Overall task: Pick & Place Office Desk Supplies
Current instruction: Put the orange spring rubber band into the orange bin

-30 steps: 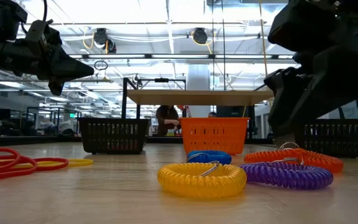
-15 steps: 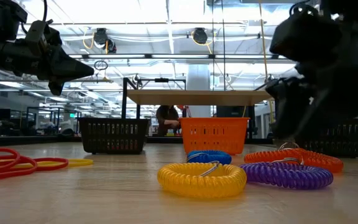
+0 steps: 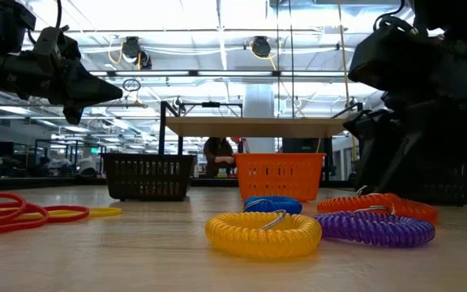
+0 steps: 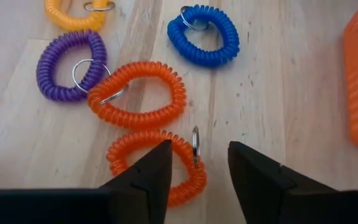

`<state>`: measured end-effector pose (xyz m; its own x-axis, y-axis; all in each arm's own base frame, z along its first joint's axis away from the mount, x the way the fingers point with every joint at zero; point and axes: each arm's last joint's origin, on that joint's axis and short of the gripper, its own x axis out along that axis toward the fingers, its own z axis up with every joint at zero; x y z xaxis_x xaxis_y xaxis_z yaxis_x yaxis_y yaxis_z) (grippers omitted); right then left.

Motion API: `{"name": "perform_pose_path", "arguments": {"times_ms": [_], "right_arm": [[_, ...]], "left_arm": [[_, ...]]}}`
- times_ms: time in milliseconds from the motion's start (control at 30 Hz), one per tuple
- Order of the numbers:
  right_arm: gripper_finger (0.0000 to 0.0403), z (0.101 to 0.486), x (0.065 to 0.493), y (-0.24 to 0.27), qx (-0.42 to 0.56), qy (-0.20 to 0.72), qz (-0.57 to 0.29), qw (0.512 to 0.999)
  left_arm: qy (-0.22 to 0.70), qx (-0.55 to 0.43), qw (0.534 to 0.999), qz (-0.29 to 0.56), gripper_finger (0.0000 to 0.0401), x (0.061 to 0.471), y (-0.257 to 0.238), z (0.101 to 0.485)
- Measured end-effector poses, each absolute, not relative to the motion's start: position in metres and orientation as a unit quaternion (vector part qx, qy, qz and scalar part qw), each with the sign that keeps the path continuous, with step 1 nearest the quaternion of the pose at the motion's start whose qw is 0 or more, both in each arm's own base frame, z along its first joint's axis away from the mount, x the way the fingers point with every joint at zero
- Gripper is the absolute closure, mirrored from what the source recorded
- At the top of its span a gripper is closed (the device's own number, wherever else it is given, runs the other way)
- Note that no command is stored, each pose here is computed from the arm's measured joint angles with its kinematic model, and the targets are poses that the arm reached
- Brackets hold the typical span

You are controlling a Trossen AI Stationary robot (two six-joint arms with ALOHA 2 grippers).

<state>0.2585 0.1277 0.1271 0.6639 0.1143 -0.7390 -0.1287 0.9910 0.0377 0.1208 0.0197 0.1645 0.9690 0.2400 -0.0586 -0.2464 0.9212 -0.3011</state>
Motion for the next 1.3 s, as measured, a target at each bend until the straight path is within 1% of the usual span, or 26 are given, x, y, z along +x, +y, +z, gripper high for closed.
{"name": "perform_pose_path", "arguments": {"times_ms": [133, 300, 367, 467, 567, 767, 1067, 1167, 1300], "right_arm": [[0.0313, 0.128, 0.259, 0.128, -0.006, 0.399, 0.068, 0.914], [0.0383, 0.128, 0.260, 0.128, -0.004, 0.398, 0.068, 0.915], [0.0397, 0.128, 0.260, 0.128, -0.003, 0.397, 0.068, 0.915], [0.0396, 0.132, 0.260, 0.129, 0.007, 0.388, 0.082, 0.918], [0.0400, 0.147, 0.262, 0.131, 0.013, 0.346, 0.097, 0.933], [0.0402, 0.193, 0.251, 0.130, 0.018, 0.262, 0.137, 0.955], [0.0402, 0.261, 0.218, 0.118, -0.009, 0.118, 0.175, 0.977], [0.0402, 0.270, 0.202, 0.109, -0.012, 0.088, 0.176, 0.980], [0.0403, 0.267, 0.176, 0.092, -0.001, 0.057, 0.156, 0.986]], "left_arm": [[0.010, -0.155, 0.980, 0.124, 0.0382, 0.121, 0.020, 0.164], [0.011, -0.153, 0.980, 0.124, 0.0382, 0.121, 0.020, 0.164], [0.011, -0.153, 0.980, 0.124, 0.0382, 0.121, 0.020, 0.164], [0.011, -0.154, 0.980, 0.124, 0.0382, 0.121, 0.020, 0.164], [0.011, -0.154, 0.980, 0.124, 0.0382, 0.121, 0.020, 0.164], [0.011, -0.154, 0.980, 0.124, 0.0382, 0.121, 0.020, 0.164], [0.012, -0.131, 0.981, 0.141, 0.0382, 0.121, 0.021, 0.164], [0.012, -0.129, 0.982, 0.141, 0.0382, 0.121, 0.021, 0.164], [0.014, -0.128, 0.982, 0.141, 0.0382, 0.120, 0.021, 0.164]]}}
